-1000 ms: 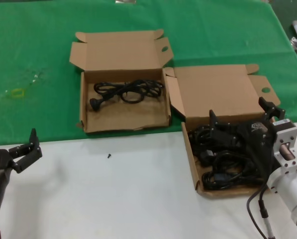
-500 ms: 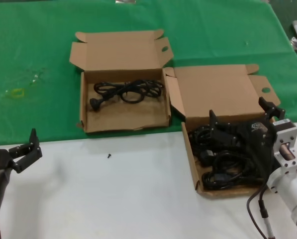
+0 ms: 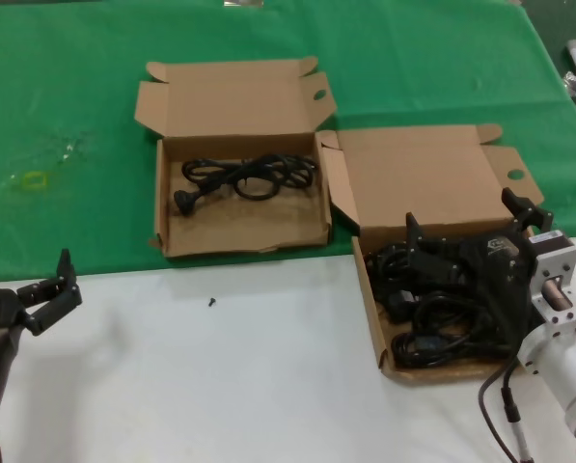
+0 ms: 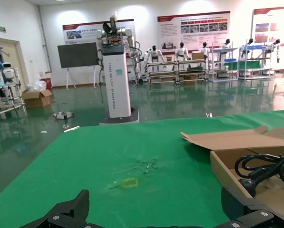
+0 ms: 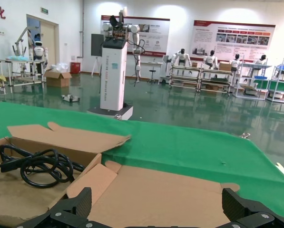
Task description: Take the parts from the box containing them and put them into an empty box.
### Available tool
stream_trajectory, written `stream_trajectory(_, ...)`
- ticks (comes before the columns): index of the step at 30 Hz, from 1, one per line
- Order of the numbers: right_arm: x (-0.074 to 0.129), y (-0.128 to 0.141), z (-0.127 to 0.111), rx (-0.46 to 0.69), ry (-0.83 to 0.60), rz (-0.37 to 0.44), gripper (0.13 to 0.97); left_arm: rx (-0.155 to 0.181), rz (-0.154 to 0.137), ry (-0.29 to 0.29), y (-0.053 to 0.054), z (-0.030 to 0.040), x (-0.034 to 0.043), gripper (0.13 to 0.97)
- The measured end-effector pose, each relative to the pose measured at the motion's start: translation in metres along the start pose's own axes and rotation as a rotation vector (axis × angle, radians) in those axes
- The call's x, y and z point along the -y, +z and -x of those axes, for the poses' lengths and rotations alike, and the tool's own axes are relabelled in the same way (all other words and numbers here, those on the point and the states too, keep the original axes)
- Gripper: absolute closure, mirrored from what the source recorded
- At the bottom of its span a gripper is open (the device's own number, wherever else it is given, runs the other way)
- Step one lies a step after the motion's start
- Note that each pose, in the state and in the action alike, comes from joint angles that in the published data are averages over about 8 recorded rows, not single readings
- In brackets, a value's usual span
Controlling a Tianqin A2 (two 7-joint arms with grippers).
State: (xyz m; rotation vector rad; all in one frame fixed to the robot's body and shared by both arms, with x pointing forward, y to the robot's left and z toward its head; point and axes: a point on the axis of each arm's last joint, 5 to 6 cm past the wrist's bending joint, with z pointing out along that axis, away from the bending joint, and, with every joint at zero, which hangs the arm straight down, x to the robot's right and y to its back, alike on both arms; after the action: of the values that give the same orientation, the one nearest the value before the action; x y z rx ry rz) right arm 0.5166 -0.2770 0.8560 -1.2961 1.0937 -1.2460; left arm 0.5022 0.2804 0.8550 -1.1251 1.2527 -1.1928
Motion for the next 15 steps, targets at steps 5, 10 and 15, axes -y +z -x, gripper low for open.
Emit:
stream_trajectory(5, 0.0, 0.0, 0.0, 0.0, 0.0, 0.0, 0.13, 0.0, 0.0, 0.0, 0.0, 0.0, 0.0, 0.132)
stream_trajectory(10, 0.0, 0.0, 0.0, 0.0, 0.0, 0.0, 0.13, 0.0, 0.0, 0.0, 0.0, 0.0, 0.0, 0.132)
stream_trajectory(15, 0.0, 0.0, 0.0, 0.0, 0.0, 0.0, 0.13, 0.0, 0.0, 0.0, 0.0, 0.0, 0.0, 0.132)
